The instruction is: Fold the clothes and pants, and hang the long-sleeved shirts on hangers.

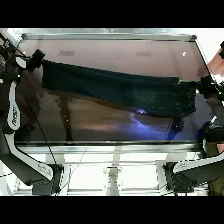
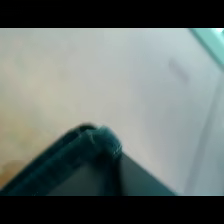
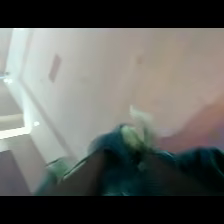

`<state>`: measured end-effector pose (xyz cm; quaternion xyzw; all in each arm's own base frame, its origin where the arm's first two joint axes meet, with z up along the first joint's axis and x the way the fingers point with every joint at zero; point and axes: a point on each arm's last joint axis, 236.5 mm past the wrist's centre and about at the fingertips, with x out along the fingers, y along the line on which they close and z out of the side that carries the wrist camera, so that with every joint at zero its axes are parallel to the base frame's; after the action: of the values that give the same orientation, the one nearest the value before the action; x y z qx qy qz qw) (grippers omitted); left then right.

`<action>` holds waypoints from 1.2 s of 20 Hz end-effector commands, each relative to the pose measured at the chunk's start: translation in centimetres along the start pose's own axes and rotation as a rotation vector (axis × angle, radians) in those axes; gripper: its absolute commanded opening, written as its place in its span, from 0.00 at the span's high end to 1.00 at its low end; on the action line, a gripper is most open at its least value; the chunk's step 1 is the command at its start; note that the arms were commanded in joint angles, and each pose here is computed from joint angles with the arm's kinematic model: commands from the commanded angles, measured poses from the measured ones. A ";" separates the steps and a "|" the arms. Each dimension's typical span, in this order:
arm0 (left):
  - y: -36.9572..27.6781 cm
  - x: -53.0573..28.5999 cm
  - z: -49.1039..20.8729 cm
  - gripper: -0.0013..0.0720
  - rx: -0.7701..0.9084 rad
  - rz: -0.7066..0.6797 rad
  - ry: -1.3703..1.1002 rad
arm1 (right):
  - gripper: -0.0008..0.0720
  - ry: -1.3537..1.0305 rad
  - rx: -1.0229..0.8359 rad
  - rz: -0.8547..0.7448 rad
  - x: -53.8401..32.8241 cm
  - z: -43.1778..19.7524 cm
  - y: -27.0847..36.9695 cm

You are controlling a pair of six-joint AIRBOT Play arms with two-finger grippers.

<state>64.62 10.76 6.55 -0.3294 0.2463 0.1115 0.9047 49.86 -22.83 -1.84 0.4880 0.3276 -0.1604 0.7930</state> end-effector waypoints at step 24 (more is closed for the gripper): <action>12.6 -0.6 -8.3 0.10 -0.131 0.043 0.614 | 0.33 0.545 -0.471 -0.002 -5.3 -9.6 7.6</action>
<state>56.62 15.90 -3.50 -0.3828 0.4906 0.0612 0.7804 46.36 -12.63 3.82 0.3292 0.5511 0.0434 0.7655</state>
